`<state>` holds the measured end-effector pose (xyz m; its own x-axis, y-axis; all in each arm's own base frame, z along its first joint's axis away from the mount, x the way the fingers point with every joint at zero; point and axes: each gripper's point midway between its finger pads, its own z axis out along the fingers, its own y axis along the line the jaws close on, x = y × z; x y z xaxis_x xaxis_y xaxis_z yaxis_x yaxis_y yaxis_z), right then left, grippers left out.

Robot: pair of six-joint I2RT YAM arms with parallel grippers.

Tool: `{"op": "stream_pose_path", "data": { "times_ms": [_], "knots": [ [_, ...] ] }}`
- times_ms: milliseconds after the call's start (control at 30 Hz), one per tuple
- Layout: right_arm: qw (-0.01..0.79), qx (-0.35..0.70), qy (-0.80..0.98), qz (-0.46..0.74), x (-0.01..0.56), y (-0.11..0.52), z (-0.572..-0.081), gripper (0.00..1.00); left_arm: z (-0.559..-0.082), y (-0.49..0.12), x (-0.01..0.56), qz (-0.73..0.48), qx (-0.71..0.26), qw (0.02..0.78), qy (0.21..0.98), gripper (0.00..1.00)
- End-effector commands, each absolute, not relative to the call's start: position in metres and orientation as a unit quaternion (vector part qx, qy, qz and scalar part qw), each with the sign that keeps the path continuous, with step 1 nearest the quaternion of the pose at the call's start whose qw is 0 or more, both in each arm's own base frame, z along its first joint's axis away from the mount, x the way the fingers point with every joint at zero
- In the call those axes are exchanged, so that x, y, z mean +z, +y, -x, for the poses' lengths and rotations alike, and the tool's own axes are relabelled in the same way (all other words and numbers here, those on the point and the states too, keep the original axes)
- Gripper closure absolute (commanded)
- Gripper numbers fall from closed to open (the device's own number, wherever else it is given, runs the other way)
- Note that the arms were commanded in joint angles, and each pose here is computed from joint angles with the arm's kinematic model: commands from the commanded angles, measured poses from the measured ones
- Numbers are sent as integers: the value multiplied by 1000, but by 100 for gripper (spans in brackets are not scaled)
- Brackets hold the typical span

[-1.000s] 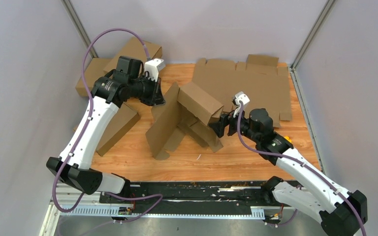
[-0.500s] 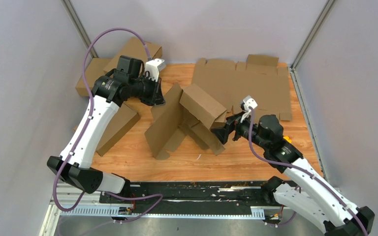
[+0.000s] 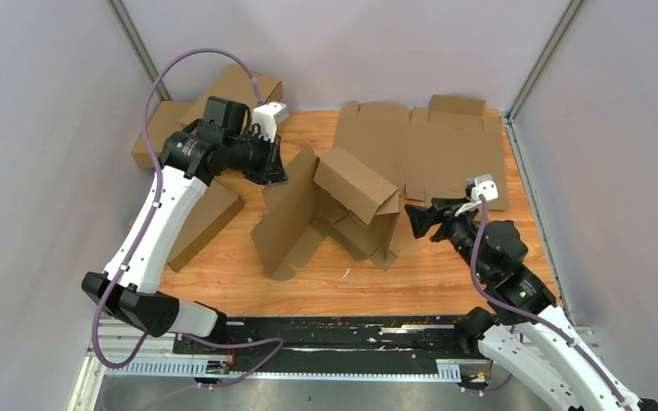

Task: Fold the paper box

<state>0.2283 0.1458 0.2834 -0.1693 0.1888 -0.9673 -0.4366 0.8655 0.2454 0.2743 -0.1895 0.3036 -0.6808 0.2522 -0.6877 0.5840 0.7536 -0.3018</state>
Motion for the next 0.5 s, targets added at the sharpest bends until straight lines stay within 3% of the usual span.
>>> {"op": "stream_pose_path", "data": {
  "times_ms": [0,167,300,467],
  "knots": [
    [643,213,735,40,282,129,-236,38,-271,-195,316,-249,-270,329,870,100],
    [628,209,748,40,272,134,-241,68,-269,-194,316,-249,-270,329,870,100],
    [598,277,744,114,271,174,-235,77,-267,-194,317,-249,-273,330,869,100],
    [579,343,720,169,286,212,-235,78,-265,-196,319,-250,-280,330,866,100]
  ]
}}
